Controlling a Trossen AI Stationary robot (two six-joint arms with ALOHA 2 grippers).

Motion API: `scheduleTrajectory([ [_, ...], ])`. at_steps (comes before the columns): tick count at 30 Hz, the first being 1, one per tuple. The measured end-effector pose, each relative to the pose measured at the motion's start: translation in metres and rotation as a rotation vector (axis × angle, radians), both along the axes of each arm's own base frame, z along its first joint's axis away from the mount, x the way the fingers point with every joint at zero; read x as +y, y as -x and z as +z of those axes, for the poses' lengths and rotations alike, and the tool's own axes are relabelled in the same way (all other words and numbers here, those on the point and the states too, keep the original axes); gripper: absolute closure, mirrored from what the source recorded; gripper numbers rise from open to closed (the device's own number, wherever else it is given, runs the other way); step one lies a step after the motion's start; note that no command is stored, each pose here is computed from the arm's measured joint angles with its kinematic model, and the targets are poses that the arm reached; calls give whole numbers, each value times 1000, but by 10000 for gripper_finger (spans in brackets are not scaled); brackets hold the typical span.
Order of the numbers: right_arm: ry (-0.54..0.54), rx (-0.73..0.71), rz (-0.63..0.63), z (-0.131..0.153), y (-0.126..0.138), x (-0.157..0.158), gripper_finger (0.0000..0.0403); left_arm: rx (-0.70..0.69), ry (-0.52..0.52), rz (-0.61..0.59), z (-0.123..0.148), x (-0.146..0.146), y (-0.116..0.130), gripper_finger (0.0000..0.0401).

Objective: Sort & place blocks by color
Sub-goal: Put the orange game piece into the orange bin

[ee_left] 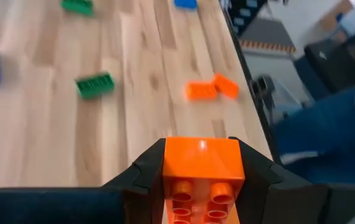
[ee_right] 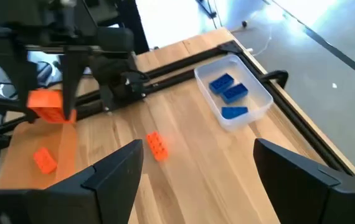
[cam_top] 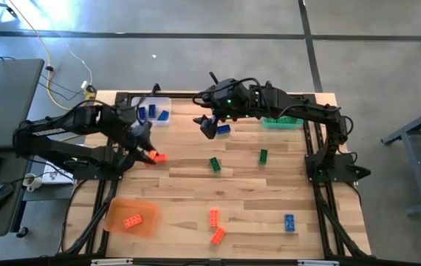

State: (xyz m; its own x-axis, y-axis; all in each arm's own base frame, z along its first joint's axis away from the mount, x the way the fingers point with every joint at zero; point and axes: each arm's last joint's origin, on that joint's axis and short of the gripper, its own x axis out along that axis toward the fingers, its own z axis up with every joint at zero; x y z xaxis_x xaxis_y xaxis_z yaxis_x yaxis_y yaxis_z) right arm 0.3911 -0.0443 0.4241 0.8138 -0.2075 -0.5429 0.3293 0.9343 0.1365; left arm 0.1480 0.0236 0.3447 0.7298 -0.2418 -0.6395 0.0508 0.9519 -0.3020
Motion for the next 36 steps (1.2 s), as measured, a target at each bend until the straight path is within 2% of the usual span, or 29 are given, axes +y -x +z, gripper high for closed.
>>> scheduleTrajectory([
  [11,-24,89,-18,-7,5,0,112,286,86,63,-13,-39,13,293],
  [19,-35,161,-13,-13,10,1,112,433,162,87,-20,-70,13,293],
  [29,-34,172,-10,-13,10,1,112,641,128,96,-42,-120,1,292],
  [36,-20,175,2,-13,10,1,112,777,62,104,-65,-153,-7,293],
])
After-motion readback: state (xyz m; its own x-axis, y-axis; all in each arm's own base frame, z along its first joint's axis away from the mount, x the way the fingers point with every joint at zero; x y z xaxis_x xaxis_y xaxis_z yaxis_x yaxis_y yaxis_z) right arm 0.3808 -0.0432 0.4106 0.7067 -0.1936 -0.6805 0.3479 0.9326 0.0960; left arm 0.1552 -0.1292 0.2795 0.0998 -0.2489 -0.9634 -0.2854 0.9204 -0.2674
